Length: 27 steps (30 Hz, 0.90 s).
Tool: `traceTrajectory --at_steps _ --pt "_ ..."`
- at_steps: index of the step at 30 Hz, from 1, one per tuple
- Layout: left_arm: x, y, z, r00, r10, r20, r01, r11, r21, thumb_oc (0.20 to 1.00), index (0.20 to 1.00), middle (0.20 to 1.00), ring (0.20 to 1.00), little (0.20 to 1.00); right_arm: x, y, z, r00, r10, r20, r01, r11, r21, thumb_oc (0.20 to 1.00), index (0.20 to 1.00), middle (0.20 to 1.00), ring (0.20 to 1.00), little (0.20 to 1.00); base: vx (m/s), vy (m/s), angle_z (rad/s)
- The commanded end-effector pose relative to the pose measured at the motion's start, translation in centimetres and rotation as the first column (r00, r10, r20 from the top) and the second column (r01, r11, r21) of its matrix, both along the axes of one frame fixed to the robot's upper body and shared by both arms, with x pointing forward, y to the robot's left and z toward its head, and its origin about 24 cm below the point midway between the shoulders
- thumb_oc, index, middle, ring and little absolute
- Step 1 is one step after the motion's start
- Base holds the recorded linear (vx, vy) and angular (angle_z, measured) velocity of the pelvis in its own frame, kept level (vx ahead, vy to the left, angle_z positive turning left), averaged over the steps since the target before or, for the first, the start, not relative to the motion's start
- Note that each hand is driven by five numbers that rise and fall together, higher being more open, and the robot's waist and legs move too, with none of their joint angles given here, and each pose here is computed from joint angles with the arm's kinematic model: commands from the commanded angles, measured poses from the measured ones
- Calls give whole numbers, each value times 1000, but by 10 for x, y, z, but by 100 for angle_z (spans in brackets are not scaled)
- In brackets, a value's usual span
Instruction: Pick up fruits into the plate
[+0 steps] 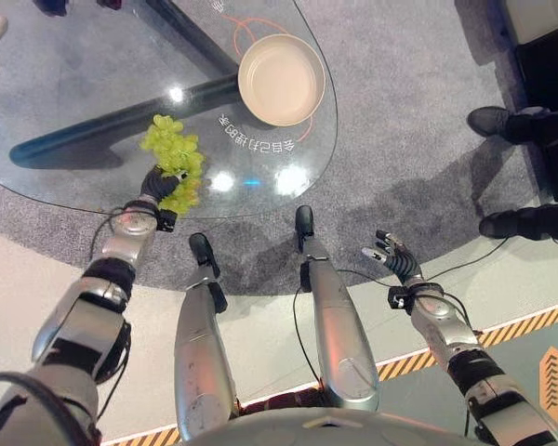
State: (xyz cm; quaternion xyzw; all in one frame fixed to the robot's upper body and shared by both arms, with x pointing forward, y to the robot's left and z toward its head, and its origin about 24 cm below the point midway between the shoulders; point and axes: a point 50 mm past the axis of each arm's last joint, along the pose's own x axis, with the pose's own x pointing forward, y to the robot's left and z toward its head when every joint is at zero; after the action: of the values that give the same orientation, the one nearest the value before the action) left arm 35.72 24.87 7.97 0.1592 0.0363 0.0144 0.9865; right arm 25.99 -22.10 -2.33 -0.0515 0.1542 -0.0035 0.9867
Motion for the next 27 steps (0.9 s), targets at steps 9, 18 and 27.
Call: traceTrajectory --at_steps 9,18,27 --pt "-13 -4 51 921 20 389 59 980 -189 200 200 200 200 200 -2 9 40 964 65 258 -101 986 129 1000 1000 1000 1000 1000 23 24 4" --pt "-42 -7 43 866 49 497 1 995 -100 200 200 200 200 200 -3 20 71 902 20 432 -148 952 266 1000 1000 1000 1000 1000 74 21 1" --pt "-62 -39 42 811 -79 580 -37 982 185 200 200 200 200 200 8 42 125 744 53 666 -238 953 190 1000 1000 1000 1000 1000 97 -17 2"
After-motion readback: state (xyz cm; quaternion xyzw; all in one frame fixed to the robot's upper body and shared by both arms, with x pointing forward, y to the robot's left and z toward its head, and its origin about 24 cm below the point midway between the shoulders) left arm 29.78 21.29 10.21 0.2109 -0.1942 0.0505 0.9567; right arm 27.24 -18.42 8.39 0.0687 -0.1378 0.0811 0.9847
